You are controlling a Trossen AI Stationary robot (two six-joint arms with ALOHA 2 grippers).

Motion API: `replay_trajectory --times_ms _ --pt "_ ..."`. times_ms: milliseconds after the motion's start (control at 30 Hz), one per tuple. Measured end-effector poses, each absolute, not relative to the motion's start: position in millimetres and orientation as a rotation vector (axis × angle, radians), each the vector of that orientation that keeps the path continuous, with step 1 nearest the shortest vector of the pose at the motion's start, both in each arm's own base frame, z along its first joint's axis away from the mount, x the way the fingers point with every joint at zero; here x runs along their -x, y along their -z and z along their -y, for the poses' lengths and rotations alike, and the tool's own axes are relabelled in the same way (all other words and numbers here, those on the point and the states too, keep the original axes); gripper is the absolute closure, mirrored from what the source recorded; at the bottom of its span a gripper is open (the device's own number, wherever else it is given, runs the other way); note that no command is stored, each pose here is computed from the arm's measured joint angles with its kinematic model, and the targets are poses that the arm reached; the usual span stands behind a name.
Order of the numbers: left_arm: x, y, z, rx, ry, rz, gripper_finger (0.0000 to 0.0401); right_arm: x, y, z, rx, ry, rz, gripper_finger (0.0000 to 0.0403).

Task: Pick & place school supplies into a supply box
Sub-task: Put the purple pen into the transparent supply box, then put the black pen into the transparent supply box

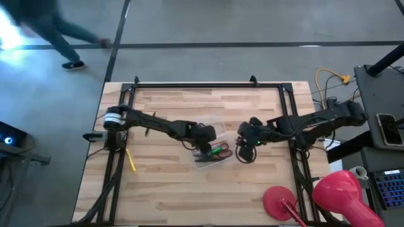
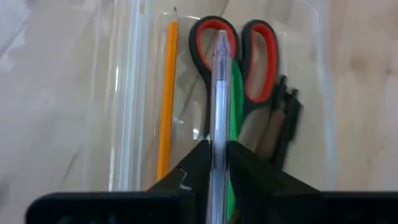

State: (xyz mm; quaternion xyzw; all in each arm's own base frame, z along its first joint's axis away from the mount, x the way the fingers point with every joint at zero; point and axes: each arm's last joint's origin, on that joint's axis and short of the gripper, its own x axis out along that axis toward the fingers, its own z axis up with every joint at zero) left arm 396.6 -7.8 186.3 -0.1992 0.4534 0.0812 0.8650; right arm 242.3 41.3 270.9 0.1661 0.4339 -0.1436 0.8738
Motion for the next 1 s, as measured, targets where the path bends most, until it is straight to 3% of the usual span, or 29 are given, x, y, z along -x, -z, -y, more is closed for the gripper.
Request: replay_trajectory --times_ms 267,500,833,1000 --pt "-418.0 -212.1 6.2 0.458 -0.209 -0.891 0.0289 -225.2 -249.4 -37.8 -0.332 0.31 -0.95 0.0263" --pt "-405.2 -235.3 5.0 0.409 -0.24 -1.038 0.0272 -224.3 -243.8 -38.3 -0.336 0.297 -0.977 0.0271" --pt "-354.5 -218.7 4.1 0.387 -0.298 -1.212 0.0271 -221.3 -235.5 -38.2 -0.331 0.292 -1.007 0.0273" --pt "-307.0 -233.0 1.6 0.341 -0.35 -1.144 0.0271 -221.6 -235.7 -38.3 -0.332 0.29 -1.003 0.0268"
